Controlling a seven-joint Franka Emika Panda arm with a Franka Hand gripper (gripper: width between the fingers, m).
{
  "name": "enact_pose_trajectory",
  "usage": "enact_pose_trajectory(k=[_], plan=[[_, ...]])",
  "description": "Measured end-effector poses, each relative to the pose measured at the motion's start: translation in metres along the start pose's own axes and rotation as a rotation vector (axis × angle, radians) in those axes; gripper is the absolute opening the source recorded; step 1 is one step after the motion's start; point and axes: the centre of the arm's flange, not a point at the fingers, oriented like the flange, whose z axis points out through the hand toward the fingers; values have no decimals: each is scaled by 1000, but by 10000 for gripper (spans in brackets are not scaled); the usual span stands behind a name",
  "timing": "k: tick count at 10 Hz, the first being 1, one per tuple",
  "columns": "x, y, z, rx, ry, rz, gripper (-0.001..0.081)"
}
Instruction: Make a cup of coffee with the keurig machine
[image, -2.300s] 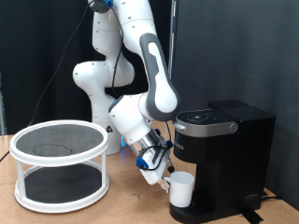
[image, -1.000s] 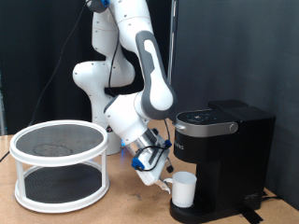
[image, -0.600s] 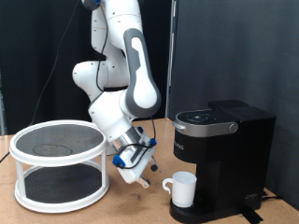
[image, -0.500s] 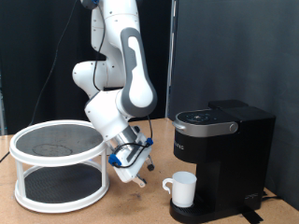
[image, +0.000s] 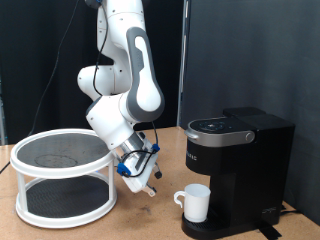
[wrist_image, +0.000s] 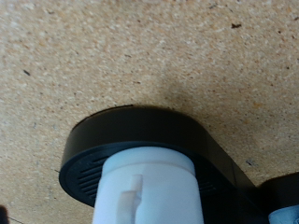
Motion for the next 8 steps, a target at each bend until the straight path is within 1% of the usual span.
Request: enact_pose_trajectory(k=[2,5,8], plan=[[-2,7,3,-6,-1,-8,734],[-5,23,13,2,12,-17,734],[-5,34,21,11,14,-13,734]])
